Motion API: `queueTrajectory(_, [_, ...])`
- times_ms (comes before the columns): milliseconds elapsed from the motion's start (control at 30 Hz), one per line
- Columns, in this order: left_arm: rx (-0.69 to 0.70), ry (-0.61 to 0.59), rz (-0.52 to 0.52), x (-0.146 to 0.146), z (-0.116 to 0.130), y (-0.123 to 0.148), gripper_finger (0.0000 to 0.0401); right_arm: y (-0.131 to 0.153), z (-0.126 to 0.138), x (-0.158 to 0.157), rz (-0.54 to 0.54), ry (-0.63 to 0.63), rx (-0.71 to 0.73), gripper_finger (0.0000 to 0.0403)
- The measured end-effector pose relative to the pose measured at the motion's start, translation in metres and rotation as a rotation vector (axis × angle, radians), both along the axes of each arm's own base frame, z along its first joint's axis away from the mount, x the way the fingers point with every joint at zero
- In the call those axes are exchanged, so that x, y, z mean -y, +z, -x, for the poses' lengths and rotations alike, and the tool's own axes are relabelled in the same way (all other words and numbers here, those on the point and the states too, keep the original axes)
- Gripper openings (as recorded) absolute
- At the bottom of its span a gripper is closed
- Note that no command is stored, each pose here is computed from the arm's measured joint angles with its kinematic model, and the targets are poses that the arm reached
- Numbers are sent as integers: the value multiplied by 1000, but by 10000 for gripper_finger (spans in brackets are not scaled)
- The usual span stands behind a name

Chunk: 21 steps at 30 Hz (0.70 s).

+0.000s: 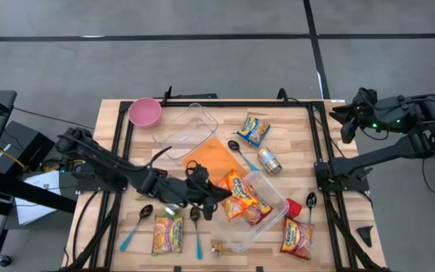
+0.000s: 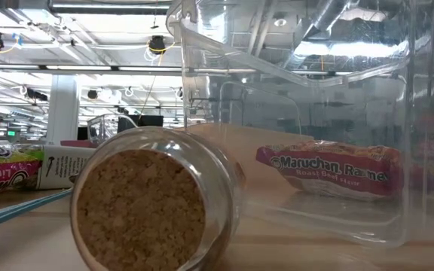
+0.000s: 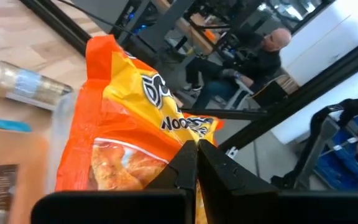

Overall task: Pick & Place Food Item
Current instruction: Put the orange noodle pack into the bottom transparent bin

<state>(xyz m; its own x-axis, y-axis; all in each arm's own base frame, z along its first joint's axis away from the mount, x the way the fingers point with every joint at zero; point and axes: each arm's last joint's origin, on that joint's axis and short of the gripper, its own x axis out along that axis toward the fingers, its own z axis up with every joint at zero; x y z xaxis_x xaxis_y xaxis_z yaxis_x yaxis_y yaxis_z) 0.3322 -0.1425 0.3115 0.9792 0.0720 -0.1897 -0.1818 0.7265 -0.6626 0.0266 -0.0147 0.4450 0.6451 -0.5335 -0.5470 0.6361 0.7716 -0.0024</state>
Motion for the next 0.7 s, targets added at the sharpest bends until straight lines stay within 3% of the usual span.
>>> queueTrajectory(333, [-36, -15, 65, 28, -41, -21, 0, 0, 0, 0, 0, 0, 0, 93])
queueTrajectory(700, [-59, 187, 164, 66, -18, -36, 0, -1, 1, 0, 0, 1, -11, 93])
